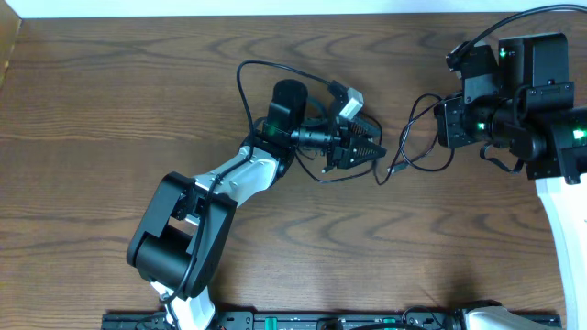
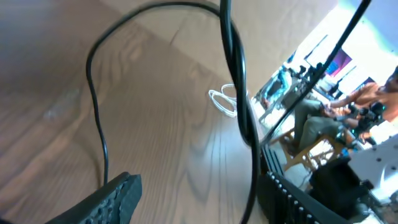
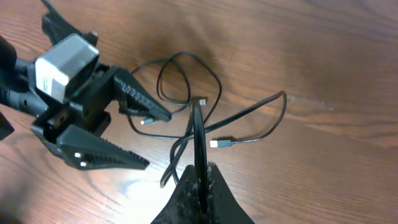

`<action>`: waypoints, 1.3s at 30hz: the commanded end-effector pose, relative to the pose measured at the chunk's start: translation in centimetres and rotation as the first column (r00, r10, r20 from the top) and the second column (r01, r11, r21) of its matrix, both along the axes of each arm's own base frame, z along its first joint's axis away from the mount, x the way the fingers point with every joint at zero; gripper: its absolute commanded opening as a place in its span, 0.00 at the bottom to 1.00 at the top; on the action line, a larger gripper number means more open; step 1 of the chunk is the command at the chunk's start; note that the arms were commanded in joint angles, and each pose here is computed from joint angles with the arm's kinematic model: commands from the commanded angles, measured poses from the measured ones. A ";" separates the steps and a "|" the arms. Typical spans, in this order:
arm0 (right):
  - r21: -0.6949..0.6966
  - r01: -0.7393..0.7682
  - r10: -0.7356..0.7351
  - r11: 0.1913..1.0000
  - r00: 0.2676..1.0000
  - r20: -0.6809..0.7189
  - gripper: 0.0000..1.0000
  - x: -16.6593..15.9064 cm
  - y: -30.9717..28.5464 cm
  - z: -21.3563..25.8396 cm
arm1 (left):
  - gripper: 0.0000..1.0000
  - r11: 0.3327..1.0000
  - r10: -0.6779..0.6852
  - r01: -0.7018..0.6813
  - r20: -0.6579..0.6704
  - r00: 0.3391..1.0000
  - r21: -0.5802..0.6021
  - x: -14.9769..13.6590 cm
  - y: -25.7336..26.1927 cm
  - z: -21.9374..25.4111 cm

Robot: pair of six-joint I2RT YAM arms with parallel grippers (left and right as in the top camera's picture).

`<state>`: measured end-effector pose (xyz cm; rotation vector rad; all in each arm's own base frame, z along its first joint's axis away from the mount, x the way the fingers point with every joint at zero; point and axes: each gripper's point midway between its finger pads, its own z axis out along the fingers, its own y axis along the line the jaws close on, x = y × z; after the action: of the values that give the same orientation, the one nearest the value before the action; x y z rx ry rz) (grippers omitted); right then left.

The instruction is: Untangle cables

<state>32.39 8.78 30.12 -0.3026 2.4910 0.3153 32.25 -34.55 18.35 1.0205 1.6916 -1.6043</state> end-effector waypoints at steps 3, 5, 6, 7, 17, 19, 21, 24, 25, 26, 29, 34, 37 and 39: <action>0.035 -0.017 0.017 0.999 1.000 0.009 0.01 -0.3 0.4 0.8 | 0.68 0.998 0.063 -0.063 -0.065 0.996 -0.003 1.1 -0.1 0.3; 0.035 -0.017 0.017 0.999 1.000 0.008 0.01 -0.3 0.3 0.8 | 0.68 0.998 0.067 -0.068 -0.065 0.996 -0.013 1.2 -0.2 0.6; 0.035 -0.017 0.017 0.999 1.000 0.009 0.01 -0.3 0.4 0.8 | 0.69 0.997 0.069 -0.070 -0.065 0.996 -0.017 1.3 -0.2 0.8; 0.036 -0.017 0.017 0.999 1.000 0.009 0.01 -0.3 0.4 0.8 | 0.69 0.997 0.068 -0.070 -0.062 0.996 -0.020 1.3 -0.2 0.9; 0.056 -0.033 0.033 0.998 0.999 0.006 0.01 -0.4 0.8 0.9 | 0.68 0.994 0.103 -0.103 -0.042 0.994 -0.017 1.0 -1.8 0.9; 0.056 -0.033 0.033 0.998 0.999 0.006 0.01 -0.4 0.8 0.9 | 0.69 0.996 0.088 -0.089 -0.026 0.996 -0.029 0.5 -2.3 1.2; 0.056 -0.033 0.032 0.998 0.999 0.005 0.01 -0.5 0.8 0.9 | 0.68 0.996 0.079 -0.079 -0.008 0.997 -0.042 0.2 -2.7 1.6; 0.056 -0.032 0.032 0.998 0.999 0.004 0.01 -0.5 0.8 0.9 | 0.61 0.995 0.080 -0.079 0.008 0.997 -0.054 0.2 -2.8 1.9; 0.056 -0.032 0.032 0.998 0.999 0.004 0.01 -0.5 0.8 0.9 | 0.61 0.995 0.080 -0.080 0.005 0.997 -0.054 0.2 -2.8 1.9; 0.055 -0.033 0.033 0.998 0.999 0.004 0.01 -0.5 0.8 0.9 | 0.61 0.995 0.080 -0.080 0.006 0.997 -0.054 0.2 -2.8 2.0; 0.056 -0.033 0.033 0.998 0.999 0.005 0.01 -0.5 0.8 0.9 | 0.57 0.995 0.080 -0.079 0.008 0.997 -0.055 0.2 -2.8 2.0; 0.055 -0.033 0.033 0.998 0.999 0.004 0.01 -0.5 0.8 0.9 | 0.23 0.995 0.080 -0.079 0.011 0.997 -0.058 0.3 -2.8 2.0; 0.055 -0.033 0.032 0.998 0.999 0.004 0.01 -0.5 0.8 0.9 | 0.08 0.995 0.080 -0.080 0.011 0.997 -0.058 0.3 -2.8 2.0; 0.055 -0.032 0.032 0.998 0.999 0.004 0.01 -0.5 0.7 0.9 | 0.08 0.995 0.080 -0.079 0.010 0.997 -0.058 0.2 -2.8 2.0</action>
<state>31.89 9.64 30.14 -0.3245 2.4961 0.3858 32.30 -37.39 20.61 0.9222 1.6487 -1.5873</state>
